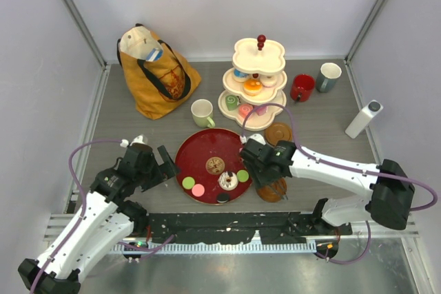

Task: Serve the afternoon tea

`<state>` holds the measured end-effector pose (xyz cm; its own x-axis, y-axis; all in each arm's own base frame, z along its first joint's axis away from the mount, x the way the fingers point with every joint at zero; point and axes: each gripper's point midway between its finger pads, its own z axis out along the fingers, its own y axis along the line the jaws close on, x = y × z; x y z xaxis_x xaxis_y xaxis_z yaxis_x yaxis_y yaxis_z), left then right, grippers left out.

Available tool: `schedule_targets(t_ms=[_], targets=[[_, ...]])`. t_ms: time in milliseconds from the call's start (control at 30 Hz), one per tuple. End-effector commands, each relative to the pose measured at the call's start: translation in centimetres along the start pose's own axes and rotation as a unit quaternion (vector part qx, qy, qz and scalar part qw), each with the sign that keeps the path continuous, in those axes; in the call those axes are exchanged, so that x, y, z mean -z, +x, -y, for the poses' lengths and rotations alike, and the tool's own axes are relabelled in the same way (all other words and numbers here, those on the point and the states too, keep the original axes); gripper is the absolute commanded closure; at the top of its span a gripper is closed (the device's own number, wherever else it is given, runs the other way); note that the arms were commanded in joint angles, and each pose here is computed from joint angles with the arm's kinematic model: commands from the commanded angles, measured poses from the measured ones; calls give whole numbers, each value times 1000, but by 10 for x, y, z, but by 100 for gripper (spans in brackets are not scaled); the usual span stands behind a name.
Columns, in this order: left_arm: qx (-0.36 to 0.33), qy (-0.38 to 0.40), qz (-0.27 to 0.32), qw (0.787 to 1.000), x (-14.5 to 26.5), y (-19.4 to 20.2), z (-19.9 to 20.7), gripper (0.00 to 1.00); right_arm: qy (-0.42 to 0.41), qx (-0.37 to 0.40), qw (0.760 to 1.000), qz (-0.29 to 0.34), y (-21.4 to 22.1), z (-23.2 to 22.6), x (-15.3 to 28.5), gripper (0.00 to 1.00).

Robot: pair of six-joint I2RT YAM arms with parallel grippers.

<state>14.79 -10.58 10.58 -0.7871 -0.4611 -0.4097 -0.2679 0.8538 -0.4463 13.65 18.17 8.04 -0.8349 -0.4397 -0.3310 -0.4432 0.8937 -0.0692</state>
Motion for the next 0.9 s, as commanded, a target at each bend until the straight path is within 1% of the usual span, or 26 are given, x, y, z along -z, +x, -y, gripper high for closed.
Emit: schedule_targets(t_ms=[0, 167, 233, 267, 300, 367, 433, 533, 567, 767, 867], targets=[[1, 14, 10, 1000, 0, -5, 6, 0, 1, 6, 1000, 2, -8, -5, -5, 44], [1, 10, 11, 1000, 1, -5, 4, 0, 20, 9, 1000, -4, -10, -2, -11, 44], [0, 12, 13, 1000, 2, -5, 4, 0, 23, 6, 1000, 3, -13, -1, -9, 47], [2, 12, 14, 1000, 2, -6, 4, 1, 23, 5, 1000, 7, -15, -1, -7, 51], [1, 12, 15, 1000, 2, -6, 5, 0, 22, 2, 1000, 15, -17, 0, -3, 52], [2, 13, 16, 1000, 3, -7, 5, 1, 20, -3, 999, 32, -23, 2, 5, 59], [1, 12, 16, 1000, 3, -7, 5, 0, 18, -9, 998, 55, -31, 4, 16, 62], [1, 12, 17, 1000, 3, -7, 5, 0, 14, -21, 995, 91, -44, 9, 32, 63], [1, 11, 17, 1000, 2, -8, 5, 1, 14, -29, 995, 99, -48, 11, 36, 64], [-2, 11, 20, 1000, 3, -9, 5, 0, 31, -140, 980, 138, -71, 66, 43, 65], [-3, 9, 23, 1000, 4, -11, 5, 0, 28, -175, 972, 156, -76, 84, 46, 65]])
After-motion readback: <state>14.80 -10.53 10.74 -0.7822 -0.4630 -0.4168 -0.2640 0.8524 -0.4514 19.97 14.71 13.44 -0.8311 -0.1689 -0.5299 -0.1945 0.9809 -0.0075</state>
